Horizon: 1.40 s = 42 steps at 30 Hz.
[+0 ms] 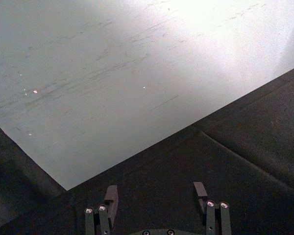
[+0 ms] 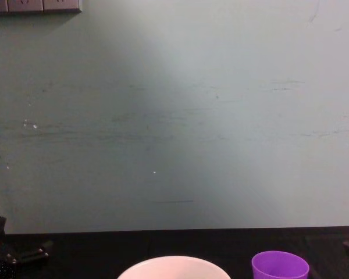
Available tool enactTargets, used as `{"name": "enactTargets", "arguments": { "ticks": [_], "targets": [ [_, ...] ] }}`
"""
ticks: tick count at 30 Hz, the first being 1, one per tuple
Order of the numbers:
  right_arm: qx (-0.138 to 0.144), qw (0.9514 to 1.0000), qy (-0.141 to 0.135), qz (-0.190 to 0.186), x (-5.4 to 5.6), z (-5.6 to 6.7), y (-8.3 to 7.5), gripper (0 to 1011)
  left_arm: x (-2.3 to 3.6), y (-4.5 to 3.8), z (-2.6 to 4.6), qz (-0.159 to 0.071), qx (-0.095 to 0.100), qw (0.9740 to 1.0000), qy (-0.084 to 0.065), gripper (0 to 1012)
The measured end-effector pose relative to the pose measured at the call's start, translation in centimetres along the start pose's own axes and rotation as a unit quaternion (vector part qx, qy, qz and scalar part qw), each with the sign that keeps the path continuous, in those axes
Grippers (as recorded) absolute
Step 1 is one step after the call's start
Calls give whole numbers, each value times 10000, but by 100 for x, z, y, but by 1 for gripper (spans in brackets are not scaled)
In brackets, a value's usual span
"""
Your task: Pick up the cup and pour the mung beans from the cup into the bowl.
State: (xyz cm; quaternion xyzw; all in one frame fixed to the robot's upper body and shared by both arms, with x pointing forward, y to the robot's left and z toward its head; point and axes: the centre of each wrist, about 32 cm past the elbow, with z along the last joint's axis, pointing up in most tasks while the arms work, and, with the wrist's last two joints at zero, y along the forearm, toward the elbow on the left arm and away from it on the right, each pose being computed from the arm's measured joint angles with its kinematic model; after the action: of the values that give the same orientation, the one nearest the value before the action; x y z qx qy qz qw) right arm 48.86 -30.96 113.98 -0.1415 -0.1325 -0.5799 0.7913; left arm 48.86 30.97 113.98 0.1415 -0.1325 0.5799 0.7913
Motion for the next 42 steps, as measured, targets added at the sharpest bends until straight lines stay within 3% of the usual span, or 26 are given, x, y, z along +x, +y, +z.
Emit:
{"name": "enactTargets", "arguments": {
  "ticks": [42],
  "targets": [
    [45, 10000, 11, -8, 3, -10, -7, 1002, 0, 0, 0, 0, 0, 10000, 0, 1000]
  ]
}}
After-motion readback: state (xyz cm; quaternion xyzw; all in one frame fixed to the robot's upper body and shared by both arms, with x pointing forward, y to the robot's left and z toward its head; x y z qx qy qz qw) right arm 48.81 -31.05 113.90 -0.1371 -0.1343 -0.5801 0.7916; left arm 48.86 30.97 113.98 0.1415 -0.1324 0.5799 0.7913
